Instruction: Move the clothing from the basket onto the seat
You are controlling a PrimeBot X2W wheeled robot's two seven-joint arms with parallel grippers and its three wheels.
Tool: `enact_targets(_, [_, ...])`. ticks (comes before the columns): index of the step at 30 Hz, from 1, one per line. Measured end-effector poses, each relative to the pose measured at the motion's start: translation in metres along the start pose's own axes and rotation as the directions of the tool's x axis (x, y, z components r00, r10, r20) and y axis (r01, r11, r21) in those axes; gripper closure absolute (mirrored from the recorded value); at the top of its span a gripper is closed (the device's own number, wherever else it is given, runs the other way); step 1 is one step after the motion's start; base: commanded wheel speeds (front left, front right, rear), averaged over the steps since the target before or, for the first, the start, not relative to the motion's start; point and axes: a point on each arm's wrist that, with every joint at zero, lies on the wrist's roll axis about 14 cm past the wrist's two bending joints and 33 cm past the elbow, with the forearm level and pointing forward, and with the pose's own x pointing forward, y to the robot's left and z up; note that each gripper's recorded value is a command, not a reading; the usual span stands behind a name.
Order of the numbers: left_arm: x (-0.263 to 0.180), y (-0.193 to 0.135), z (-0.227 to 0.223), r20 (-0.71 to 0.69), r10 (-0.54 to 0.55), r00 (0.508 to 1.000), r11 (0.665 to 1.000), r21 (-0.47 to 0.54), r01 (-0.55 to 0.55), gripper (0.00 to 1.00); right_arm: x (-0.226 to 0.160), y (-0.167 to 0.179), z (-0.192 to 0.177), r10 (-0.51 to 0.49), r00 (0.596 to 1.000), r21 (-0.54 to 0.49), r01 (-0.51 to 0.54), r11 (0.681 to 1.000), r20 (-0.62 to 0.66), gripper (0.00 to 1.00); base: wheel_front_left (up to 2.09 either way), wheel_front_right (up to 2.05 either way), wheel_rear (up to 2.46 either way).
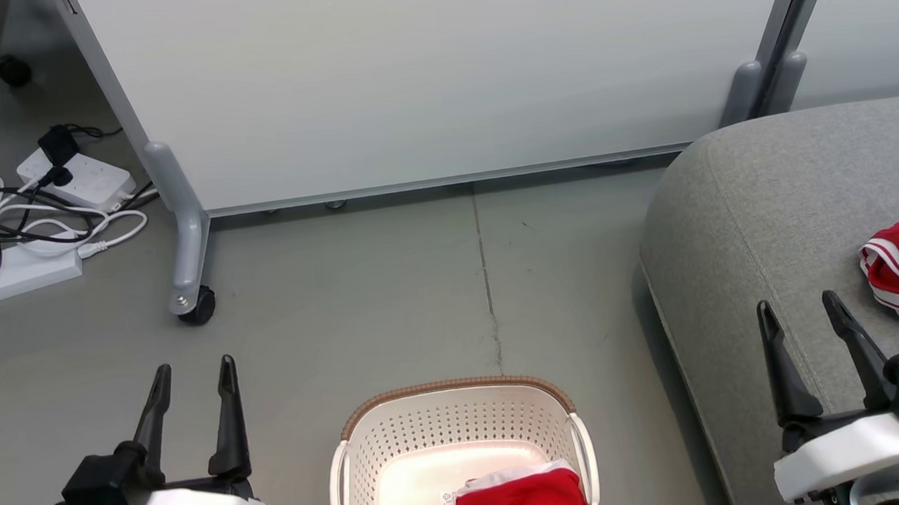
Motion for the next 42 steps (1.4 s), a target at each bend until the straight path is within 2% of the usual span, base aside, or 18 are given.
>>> enact_targets(11, [-0.01, -0.003, -0.008, -0.023, -0.023, 0.999, 0.999, 0.022, 0.024, 0.0, -0.016, 0.002, -0.009, 0.002, 0.999, 0.025, -0.001, 1.0, -0.04, 0.0, 0.0, 0.0, 0.0])
enact_targets(36, [-0.014, 0.008, -0.02, -0.057, 0.008, 0.998, 1.0, 0.029, -0.006, 0.0, -0.015, 0.008, -0.012, 0.02, 0.999, 0.045, -0.018, 0.999, -0.047, 0.0, 0.0, 0.0, 0.0])
enact_targets(42, [0.0, -0.014, -0.011, -0.029, -0.055, 0.998, 0.999, 0.003, 0.055, 0.0, -0.01, 0.008, -0.009, 0.02, 0.999, 0.048, -0.018, 0.999, -0.041, 0.0, 0.0, 0.0, 0.0])
